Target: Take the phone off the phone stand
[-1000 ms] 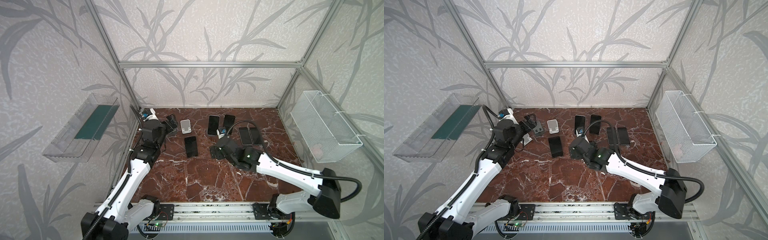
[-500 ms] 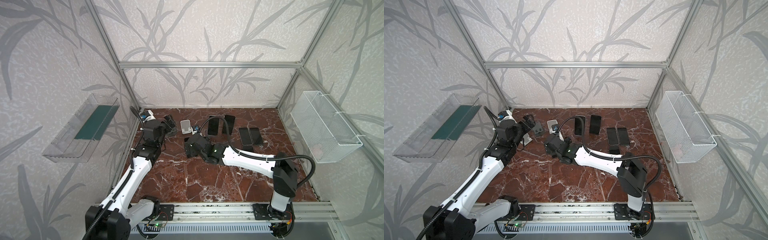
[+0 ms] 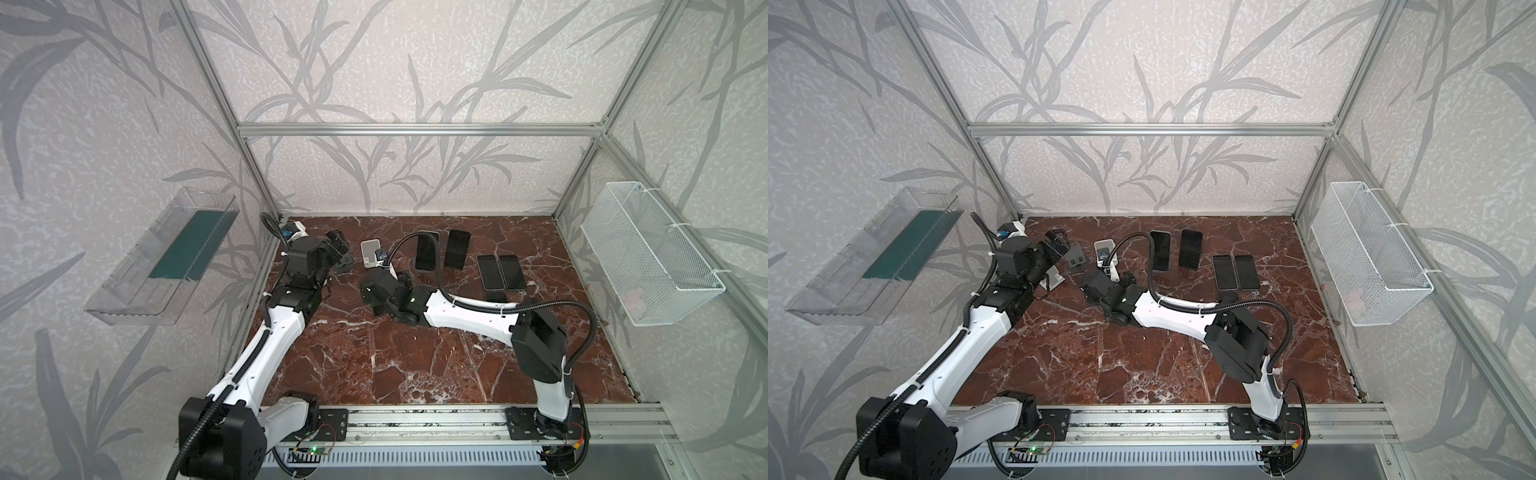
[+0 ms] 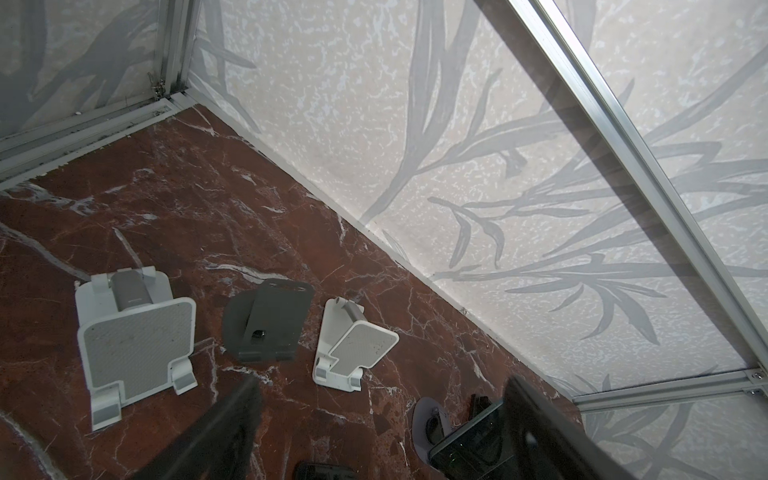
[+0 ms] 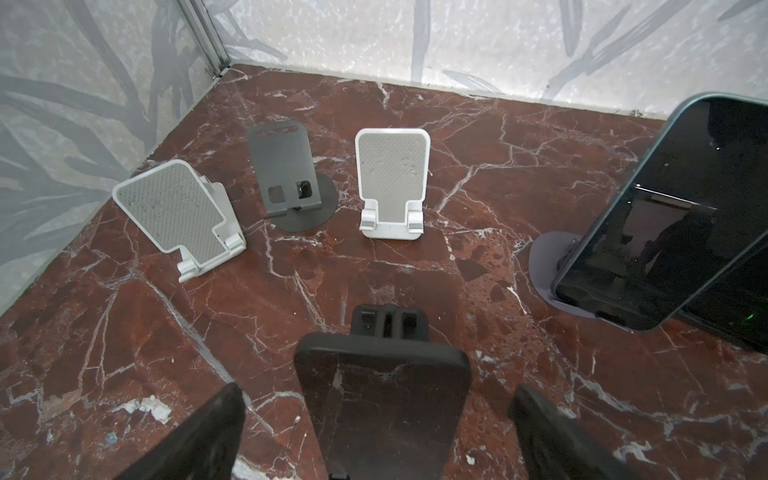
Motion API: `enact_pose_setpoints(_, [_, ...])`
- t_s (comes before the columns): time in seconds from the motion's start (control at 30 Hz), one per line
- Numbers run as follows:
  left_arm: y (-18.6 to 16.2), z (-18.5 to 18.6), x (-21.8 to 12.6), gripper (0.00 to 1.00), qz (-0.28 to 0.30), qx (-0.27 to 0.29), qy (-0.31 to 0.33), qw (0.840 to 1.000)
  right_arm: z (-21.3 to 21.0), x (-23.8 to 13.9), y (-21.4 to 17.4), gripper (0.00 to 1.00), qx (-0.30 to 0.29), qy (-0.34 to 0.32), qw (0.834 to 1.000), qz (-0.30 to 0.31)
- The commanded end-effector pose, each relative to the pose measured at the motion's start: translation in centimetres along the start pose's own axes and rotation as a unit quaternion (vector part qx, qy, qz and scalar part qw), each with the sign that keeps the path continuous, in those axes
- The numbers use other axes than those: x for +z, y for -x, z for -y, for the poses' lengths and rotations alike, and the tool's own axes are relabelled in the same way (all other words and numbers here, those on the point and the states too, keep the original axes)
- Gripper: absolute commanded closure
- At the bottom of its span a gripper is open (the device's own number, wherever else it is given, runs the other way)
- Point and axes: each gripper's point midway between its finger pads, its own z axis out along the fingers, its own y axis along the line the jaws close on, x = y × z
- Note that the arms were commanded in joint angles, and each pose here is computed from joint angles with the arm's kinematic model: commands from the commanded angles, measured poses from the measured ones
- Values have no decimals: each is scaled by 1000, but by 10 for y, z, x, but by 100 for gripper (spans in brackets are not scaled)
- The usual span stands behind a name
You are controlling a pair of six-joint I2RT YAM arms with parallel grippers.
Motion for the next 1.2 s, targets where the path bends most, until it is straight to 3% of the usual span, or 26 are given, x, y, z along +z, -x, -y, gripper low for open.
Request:
enact_pose_setpoints(0.0, [2,-1,2,9,5,-10,-4,1000,1,12,6,1,6,0,1000,5])
enact_pose_setpoints(0.33, [-1,0,5,10,-3,-15,-9,1000,13,28,-2,0,10,-42,999,2])
enact_pose_setpoints(1.17, [-2,0,7,11,-10,-20,-12,1000,4,30,-7,26,-6,-7,1000,12])
